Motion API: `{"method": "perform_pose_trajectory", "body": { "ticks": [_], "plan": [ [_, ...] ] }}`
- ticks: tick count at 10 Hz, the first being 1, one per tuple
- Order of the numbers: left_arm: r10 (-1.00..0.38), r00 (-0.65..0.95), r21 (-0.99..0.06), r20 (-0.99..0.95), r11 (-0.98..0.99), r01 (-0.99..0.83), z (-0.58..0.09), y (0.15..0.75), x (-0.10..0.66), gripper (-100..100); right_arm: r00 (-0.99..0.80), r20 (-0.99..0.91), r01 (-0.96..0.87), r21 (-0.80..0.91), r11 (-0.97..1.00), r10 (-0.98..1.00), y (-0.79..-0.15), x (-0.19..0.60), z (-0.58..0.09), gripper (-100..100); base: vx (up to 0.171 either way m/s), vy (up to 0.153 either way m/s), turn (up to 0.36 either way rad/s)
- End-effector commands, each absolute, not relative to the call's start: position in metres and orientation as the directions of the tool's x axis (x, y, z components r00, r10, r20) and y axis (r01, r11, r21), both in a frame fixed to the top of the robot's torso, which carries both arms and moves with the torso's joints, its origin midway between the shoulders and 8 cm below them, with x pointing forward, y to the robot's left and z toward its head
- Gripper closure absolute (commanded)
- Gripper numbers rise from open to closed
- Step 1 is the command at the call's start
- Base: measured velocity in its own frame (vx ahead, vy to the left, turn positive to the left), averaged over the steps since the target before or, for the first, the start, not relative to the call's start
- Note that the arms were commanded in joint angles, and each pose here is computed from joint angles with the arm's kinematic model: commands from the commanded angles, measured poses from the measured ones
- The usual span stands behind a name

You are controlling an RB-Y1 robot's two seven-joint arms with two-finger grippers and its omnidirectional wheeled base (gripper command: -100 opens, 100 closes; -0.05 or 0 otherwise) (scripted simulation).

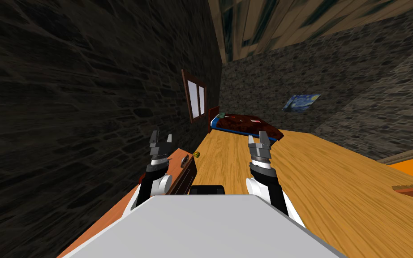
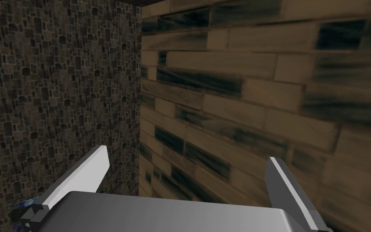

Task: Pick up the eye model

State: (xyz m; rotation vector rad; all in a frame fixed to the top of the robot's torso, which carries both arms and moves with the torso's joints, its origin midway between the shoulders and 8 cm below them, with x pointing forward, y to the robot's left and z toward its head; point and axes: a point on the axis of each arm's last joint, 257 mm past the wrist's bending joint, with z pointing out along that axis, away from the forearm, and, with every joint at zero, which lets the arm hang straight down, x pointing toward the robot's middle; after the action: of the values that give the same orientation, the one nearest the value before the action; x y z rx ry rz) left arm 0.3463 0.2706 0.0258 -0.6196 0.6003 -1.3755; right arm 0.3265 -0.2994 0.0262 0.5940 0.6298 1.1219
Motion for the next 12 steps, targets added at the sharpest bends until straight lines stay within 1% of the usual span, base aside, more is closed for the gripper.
{"method": "perform_pose_trajectory", "body": {
  "ticks": [1,4,9,12],
  "plan": [
    [-0.996,0.076,-0.727,-0.040,0.081,0.681,0.017,0.271,0.355,-100,0.302,-0.158,-0.625,0.712,0.320,0.940,-0.299,0.327,0.026,0,-0.002,-0.032,0.018],
    [-0.999,0.042,-0.761,-0.024,0.045,0.647,0.000,0.276,0.374,-100,0.302,-0.158,-0.625,0.712,0.320,0.940,-0.299,0.327,0.026,0,-0.010,-0.077,0.027],
    [-0.998,0.007,-0.815,0.056,-0.042,0.578,-0.034,0.292,0.409,-100,0.302,-0.158,-0.625,0.712,0.320,0.940,-0.299,0.327,0.026,0,-0.019,-0.123,0.034],
    [-0.989,-0.004,-0.851,0.146,-0.127,0.510,-0.065,0.307,0.440,-100,0.302,-0.158,-0.625,0.712,0.320,0.940,-0.299,0.327,0.026,0,-0.020,-0.114,0.041]
  ]
}}
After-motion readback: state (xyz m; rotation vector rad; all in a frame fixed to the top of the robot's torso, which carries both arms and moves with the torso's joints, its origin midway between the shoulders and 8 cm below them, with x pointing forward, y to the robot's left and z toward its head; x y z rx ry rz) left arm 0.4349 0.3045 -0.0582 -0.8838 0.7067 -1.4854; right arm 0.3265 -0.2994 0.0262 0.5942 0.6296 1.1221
